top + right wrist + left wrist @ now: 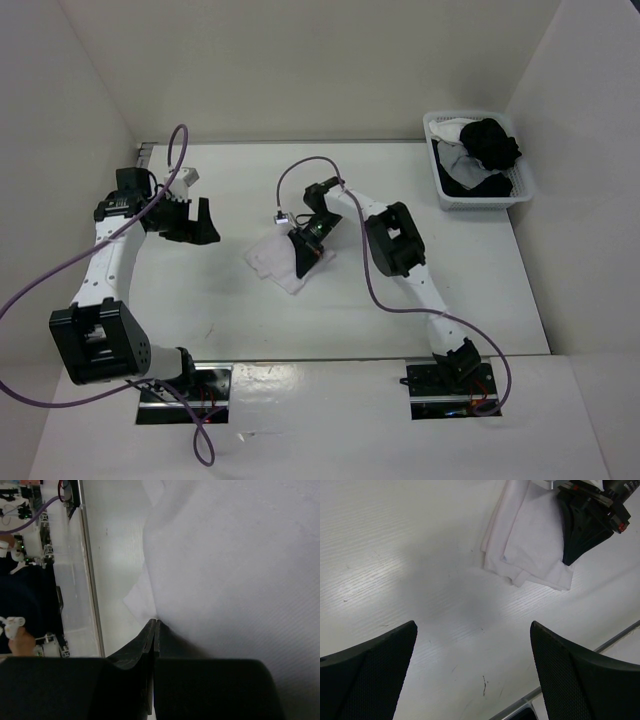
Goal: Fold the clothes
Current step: Fold the tank top
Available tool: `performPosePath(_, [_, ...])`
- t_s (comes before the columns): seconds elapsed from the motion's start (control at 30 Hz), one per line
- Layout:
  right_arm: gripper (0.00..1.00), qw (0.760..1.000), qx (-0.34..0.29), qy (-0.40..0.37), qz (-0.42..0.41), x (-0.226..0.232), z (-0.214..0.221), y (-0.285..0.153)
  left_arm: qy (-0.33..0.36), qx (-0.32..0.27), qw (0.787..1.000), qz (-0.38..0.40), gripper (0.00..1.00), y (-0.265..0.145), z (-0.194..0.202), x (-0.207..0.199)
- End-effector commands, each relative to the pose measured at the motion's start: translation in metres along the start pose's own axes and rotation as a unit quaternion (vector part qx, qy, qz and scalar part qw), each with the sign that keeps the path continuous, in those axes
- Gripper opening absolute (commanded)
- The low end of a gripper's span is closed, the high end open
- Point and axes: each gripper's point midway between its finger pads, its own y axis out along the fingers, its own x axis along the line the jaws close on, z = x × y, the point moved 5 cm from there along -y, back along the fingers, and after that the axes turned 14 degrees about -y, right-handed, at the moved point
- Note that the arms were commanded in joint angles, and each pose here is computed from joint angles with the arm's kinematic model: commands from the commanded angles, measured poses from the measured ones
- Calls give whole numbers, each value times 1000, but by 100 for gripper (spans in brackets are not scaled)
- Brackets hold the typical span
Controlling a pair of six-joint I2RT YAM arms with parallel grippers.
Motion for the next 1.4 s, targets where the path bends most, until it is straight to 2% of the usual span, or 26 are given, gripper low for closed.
performPosePath(0.0, [0,996,-18,-76,46,46,-42,-39,8,-11,1000,8,100,-1,-5,-2])
performPosePath(0.07, [0,989,-29,-120,85,85,-62,-70,11,-15,1000,8,100,-3,-5,-3])
performPosePath(0.1, [0,988,-27,-118,96,96,-61,-75,13,-19,1000,8,100,-5,-6,-5])
performPosePath(0.13, [1,982,-39,-135,123,102,-66,-88,15,-21,1000,8,100,-7,-4,-6])
performPosePath(0.17, [3,972,-55,-143,178,128,-72,-116,20,-29,999,1,100,-9,-6,-5])
performPosePath(0.2, [6,971,-55,-117,202,129,-57,-122,18,-37,999,-13,100,-14,-7,-6])
performPosePath(0.23, [15,956,-75,-135,248,129,-60,-137,16,-47,998,-23,100,-14,-8,-4])
performPosePath(0.27, [19,935,-106,-149,303,156,-58,-169,12,-51,998,-34,100,-17,-9,-3])
performPosePath(0.3, [24,927,-101,-93,349,149,-35,-176,12,-63,996,-56,100,-21,-9,0])
performPosePath(0.33, [30,913,-110,-87,382,155,-27,-189,7,-73,995,-67,100,-24,-12,1])
performPosePath(0.37, [51,899,-125,-87,410,161,-21,-202,7,-85,993,-79,100,-27,-15,2])
performPosePath(0.4, [62,870,-150,-43,468,175,3,-227,4,-90,992,-88,100,-30,-13,2])
performPosePath(0.47, [83,832,-176,-21,526,189,21,-251,-13,-113,986,-124,100,-38,-16,12])
performPosePath(0.53, [93,773,-205,20,600,209,54,-275,-26,-129,979,-153,100,-45,-18,20])
performPosePath(0.57, [100,755,-210,36,620,208,69,-277,-36,-138,975,-168,100,-51,-19,25])
performPosePath(0.6, [100,715,-227,43,659,226,81,-290,-47,-142,973,-178,100,-53,-19,29])
performPosePath(0.67, [100,687,-237,61,684,227,101,-291,-63,-148,966,-204,100,-59,-18,38])
performPosePath(0.7, [100,659,-249,72,706,236,112,-298,-73,-156,959,-224,100,-63,-19,45])
performPosePath(0.77, [100,643,-247,91,720,235,129,-297,-75,-168,954,-236,100,-67,-22,46])
performPosePath(0.8, [100,621,-254,102,734,242,135,-304,-75,-168,954,-236,100,-67,-22,46])
performPosePath(0.87, [100,602,-263,106,747,249,143,-308,-76,-169,953,-242,100,-67,-22,47])
performPosePath(0.9, [100,578,-270,103,763,258,147,-314,-75,-168,954,-236,100,-67,-22,46])
performPosePath(1.0, [100,557,-281,88,777,270,148,-313,-75,-168,955,-231,100,-66,-22,45])
performPosePath(1.37, [100,550,-283,64,783,280,146,-312,-64,-174,959,-216,100,-69,-23,38])
